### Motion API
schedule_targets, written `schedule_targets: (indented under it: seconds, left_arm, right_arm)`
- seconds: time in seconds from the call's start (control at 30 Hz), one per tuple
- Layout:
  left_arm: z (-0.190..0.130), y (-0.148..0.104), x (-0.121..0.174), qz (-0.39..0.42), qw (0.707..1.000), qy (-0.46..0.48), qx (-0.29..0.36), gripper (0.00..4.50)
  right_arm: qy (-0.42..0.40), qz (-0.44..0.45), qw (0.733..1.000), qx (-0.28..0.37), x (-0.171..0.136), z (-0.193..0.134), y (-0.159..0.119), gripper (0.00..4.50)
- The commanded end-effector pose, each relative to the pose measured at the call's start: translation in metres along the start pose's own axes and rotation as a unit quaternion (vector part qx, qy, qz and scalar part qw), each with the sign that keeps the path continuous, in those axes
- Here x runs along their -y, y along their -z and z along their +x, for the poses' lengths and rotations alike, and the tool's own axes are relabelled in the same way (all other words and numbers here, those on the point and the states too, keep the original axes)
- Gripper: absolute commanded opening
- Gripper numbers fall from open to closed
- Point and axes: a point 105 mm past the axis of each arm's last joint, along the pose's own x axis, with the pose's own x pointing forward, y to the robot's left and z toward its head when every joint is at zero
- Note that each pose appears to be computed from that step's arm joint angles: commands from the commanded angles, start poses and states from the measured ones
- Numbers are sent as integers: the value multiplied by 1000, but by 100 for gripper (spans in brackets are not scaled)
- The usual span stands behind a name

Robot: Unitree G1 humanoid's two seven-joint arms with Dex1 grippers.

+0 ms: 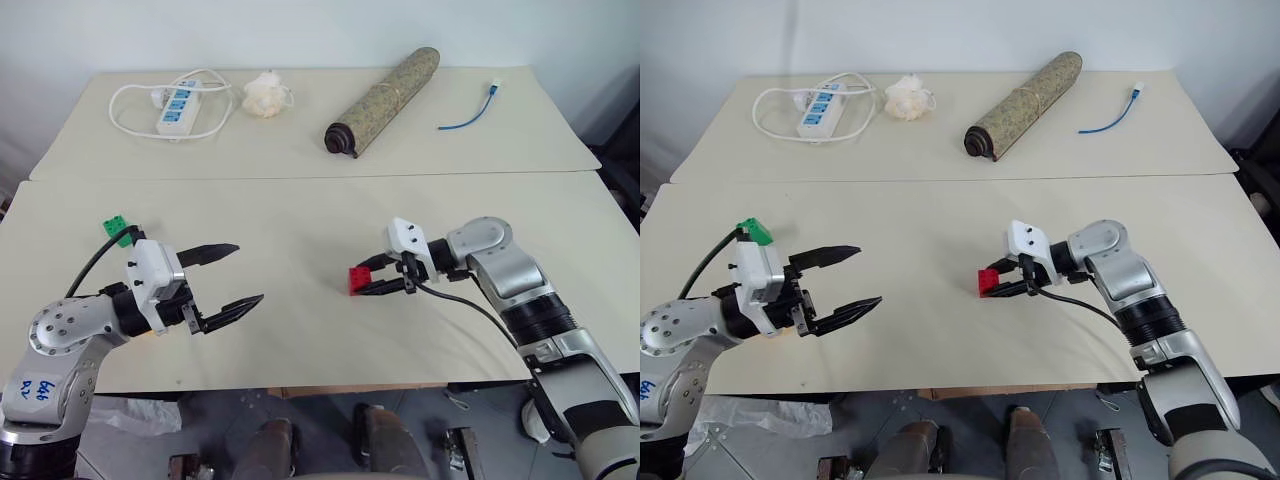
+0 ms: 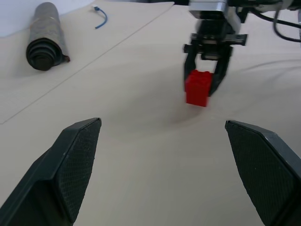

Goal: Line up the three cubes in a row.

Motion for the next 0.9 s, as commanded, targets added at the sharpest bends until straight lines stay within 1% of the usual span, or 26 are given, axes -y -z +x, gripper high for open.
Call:
schedule_targets:
  seconds: [0.03,0.23,0.47,0.5,0.53,0.6,0.67,0.73,0.77,0.8,0.9]
  left_arm:
    - [-4,-7,-1,14,1000,-3,9,450]
    - [2,-6,0,8,1000,14,11,450]
    - [2,-8,-6,15,1000,22,8,450]
    - [1,-8,-6,16,1000,20,8,450]
    - [0,-8,-7,16,1000,19,7,450]
    - [-2,-9,-6,18,1000,21,8,450]
    - [-10,-14,-15,30,999,-18,15,450]
    - [-26,-11,-22,30,998,-57,5,450]
    - [-33,-9,-24,32,997,-74,2,450]
    - [-45,-9,-31,36,993,-109,4,450]
    - [-92,-5,-46,28,975,-219,7,450]
  right_arm:
    - [14,-4,1000,20,-4,-17,-7,150]
    - [49,5,998,37,-3,-25,7,150]
    - [44,6,998,52,-7,-22,15,150]
    - [50,0,998,46,-5,-23,18,223]
    - [54,-6,998,41,-4,-24,19,252]
    - [36,5,999,25,-8,-26,25,315]
    - [58,-13,997,49,-2,-32,18,385]
    - [65,-50,992,97,0,-39,3,447]
    - [61,-54,990,112,-2,-42,-1,447]
    - [58,-60,986,141,-3,-46,-8,447]
    - [41,-66,979,189,-13,-51,-19,447]
